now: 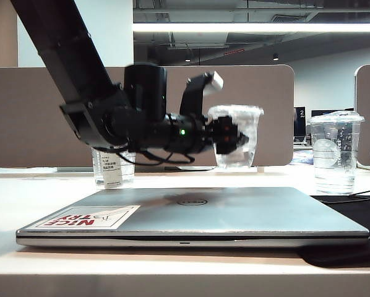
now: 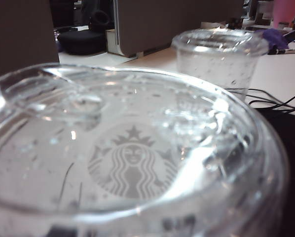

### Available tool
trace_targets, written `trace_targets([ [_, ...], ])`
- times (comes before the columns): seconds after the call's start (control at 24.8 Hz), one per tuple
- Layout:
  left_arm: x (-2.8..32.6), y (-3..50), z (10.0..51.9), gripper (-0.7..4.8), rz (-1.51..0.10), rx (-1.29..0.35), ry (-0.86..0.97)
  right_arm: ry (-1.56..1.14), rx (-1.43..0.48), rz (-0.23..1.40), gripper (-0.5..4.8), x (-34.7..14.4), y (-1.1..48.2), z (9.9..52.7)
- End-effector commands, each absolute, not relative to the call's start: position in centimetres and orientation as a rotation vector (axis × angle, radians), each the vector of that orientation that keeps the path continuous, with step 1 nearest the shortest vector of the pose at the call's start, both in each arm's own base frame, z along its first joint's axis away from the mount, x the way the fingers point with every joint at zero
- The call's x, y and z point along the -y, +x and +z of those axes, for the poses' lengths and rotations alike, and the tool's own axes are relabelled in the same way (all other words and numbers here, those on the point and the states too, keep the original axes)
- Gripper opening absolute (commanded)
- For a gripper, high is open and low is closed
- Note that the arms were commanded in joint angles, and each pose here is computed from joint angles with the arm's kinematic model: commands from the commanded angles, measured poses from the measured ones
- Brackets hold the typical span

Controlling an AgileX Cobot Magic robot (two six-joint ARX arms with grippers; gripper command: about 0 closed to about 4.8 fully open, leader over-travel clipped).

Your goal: Pick up the coffee cup on the middle and place it on the left side of the laptop.

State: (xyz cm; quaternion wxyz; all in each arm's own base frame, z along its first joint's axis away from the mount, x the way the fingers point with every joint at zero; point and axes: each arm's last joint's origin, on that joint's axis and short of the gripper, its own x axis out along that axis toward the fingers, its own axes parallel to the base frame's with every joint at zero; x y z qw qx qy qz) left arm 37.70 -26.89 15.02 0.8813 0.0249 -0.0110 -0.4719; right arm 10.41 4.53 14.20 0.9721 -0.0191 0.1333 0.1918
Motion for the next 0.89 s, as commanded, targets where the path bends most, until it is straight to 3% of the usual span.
trace_targets([
  [0.04, 26.0, 37.2, 17.7, 2.47, -0.977, 0.122, 0.074, -0.035, -0.254, 0.389, -0.05, -4.5, 10.4, 14.2],
  [0.52, 22.7, 34.8, 20.8, 2.46, -0.993, 0.160, 0.076, -0.034, -0.254, 0.389, -0.05, -4.5, 10.4, 14.2],
  [0.89, 18.5, 29.1, 21.3, 2.45, -0.968, 0.186, 0.076, -0.034, -0.253, 0.389, -0.05, -4.5, 10.4, 14.3],
])
